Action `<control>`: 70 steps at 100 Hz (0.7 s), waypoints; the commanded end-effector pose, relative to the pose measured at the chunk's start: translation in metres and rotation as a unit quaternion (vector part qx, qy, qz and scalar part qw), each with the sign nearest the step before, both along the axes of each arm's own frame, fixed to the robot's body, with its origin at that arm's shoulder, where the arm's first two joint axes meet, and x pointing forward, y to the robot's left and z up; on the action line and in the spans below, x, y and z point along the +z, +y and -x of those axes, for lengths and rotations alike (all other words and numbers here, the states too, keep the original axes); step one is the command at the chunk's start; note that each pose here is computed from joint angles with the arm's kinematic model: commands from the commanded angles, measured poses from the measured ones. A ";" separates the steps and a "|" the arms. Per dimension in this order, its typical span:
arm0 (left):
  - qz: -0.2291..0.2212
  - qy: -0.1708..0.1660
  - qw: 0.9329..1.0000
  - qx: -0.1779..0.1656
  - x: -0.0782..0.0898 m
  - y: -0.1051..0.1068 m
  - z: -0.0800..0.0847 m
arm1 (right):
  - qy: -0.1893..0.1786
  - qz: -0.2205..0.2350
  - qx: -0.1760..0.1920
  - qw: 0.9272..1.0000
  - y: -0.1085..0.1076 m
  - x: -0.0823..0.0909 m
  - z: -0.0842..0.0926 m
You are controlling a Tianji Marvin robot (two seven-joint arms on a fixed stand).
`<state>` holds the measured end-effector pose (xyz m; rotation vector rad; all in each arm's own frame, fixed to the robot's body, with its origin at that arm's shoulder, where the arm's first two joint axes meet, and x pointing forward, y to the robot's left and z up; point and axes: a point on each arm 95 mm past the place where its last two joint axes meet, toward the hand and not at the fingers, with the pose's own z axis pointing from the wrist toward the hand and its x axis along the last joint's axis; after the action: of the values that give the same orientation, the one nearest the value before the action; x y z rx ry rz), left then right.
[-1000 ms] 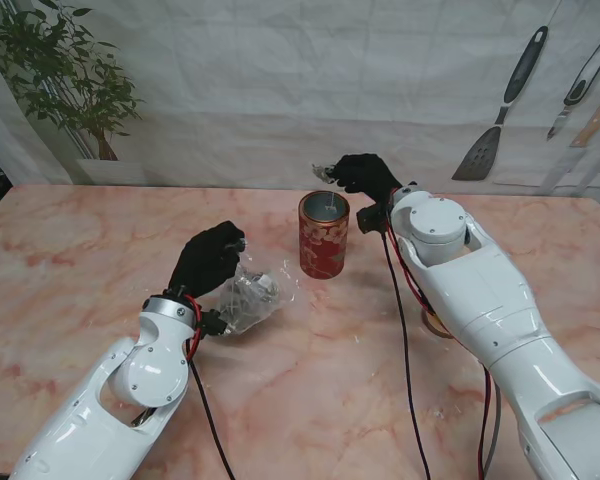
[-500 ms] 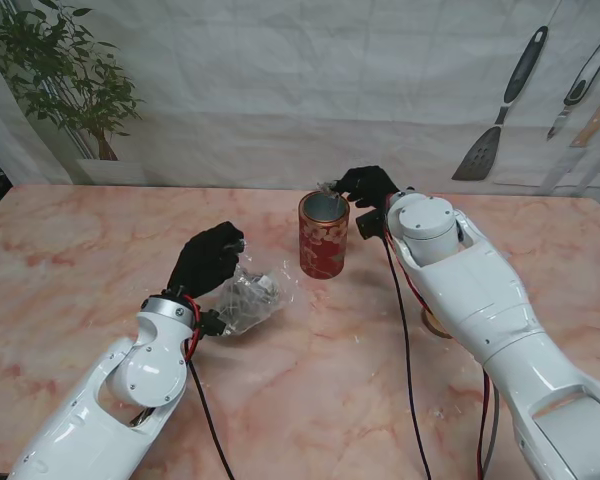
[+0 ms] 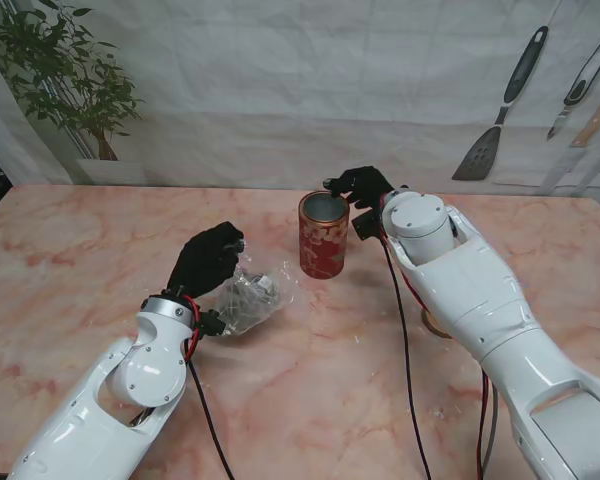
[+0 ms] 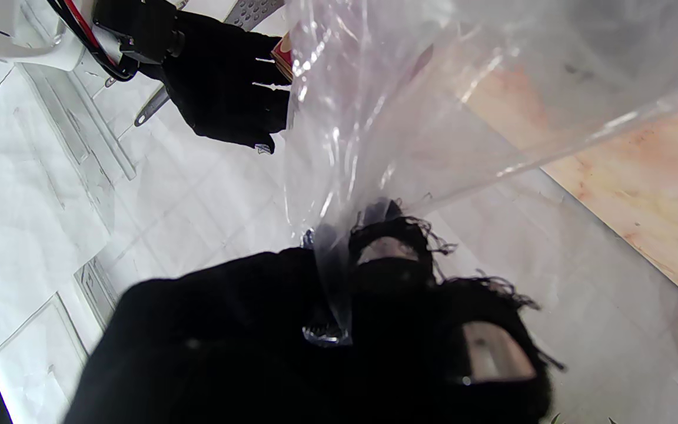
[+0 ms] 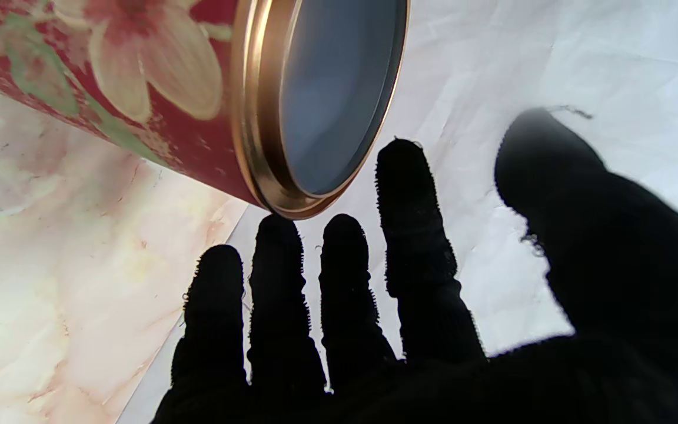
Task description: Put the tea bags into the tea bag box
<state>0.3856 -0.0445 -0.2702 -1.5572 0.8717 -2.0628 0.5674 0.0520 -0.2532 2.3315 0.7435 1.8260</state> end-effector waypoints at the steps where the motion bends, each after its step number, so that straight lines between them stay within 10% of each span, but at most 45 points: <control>1: 0.002 0.002 1.000 -0.006 0.002 -0.002 0.000 | 0.000 -0.004 0.007 1.000 0.002 0.003 0.000; 70: 0.000 0.003 1.000 0.001 0.006 -0.001 -0.007 | -0.041 -0.019 0.011 0.999 -0.007 0.013 0.023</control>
<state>0.3898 -0.0441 -0.2685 -1.5618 0.8690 -2.0501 0.5523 0.0469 -0.2380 2.2813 0.7072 1.9268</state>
